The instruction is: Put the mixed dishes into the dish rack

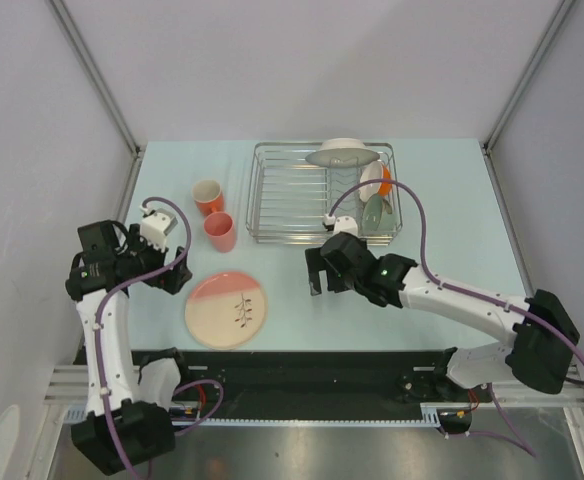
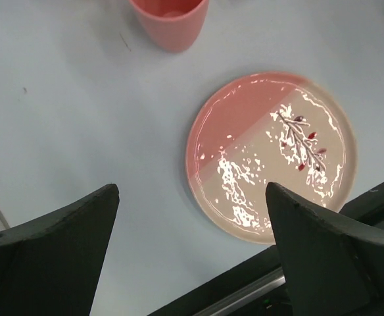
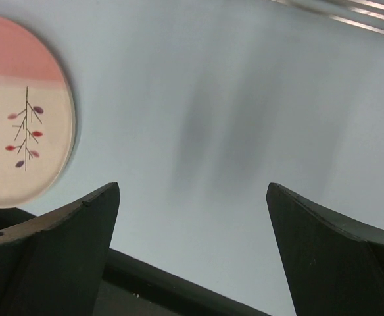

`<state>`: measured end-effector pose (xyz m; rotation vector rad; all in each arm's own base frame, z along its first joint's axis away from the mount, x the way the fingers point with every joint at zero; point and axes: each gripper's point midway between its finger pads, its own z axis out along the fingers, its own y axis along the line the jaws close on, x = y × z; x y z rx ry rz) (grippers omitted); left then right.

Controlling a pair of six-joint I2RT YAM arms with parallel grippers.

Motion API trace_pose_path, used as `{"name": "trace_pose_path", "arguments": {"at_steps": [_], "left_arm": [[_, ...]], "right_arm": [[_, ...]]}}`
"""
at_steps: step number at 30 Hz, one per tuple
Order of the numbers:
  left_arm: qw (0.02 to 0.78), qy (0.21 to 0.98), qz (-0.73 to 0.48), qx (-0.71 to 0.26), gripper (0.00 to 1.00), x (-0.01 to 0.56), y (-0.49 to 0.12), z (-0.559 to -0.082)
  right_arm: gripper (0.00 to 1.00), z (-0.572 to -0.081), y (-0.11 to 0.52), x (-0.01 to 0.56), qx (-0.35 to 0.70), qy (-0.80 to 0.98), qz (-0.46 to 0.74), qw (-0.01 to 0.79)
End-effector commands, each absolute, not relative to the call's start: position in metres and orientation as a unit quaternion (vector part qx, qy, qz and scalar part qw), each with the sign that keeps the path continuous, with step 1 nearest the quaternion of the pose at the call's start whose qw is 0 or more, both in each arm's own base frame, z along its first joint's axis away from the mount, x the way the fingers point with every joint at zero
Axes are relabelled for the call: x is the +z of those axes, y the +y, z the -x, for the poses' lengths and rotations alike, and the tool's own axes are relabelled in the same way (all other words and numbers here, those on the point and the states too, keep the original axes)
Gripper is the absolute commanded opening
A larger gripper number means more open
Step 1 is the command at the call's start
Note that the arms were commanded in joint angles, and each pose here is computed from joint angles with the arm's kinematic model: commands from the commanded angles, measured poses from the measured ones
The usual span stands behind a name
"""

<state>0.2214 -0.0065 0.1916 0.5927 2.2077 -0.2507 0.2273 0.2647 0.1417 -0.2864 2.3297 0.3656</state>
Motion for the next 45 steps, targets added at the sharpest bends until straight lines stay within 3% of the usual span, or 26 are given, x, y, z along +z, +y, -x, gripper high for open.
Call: {"name": "trace_pose_path", "arguments": {"at_steps": [1, 14, 33, 41, 45], "left_arm": [[0.397, 0.876, -0.253, -0.109, 1.00, 0.167, 0.004, -0.228], [0.297, 0.902, -0.303, -0.084, 0.98, 0.084, 0.032, -0.225], [0.206, 0.916, -0.326, -0.107, 0.95, 0.022, 0.043, -0.211], [0.192, 0.917, -0.328, -0.120, 0.93, 0.006, 0.035, -0.209], [0.191, 0.918, -0.331, -0.107, 0.84, 0.002, 0.033, -0.216]], "right_arm": [[1.00, -0.222, 0.304, 0.126, 0.198, 0.911, 0.126, 0.338], [0.72, -0.216, 0.387, 0.057, 0.286, 0.910, 0.176, 0.243], [0.69, -0.209, 0.431, 0.018, 0.320, 0.910, 0.200, 0.173], [0.63, -0.203, 0.433, 0.010, 0.316, 0.912, 0.211, 0.155], [0.61, -0.201, 0.436, 0.008, 0.328, 0.910, 0.212, 0.138]]}}
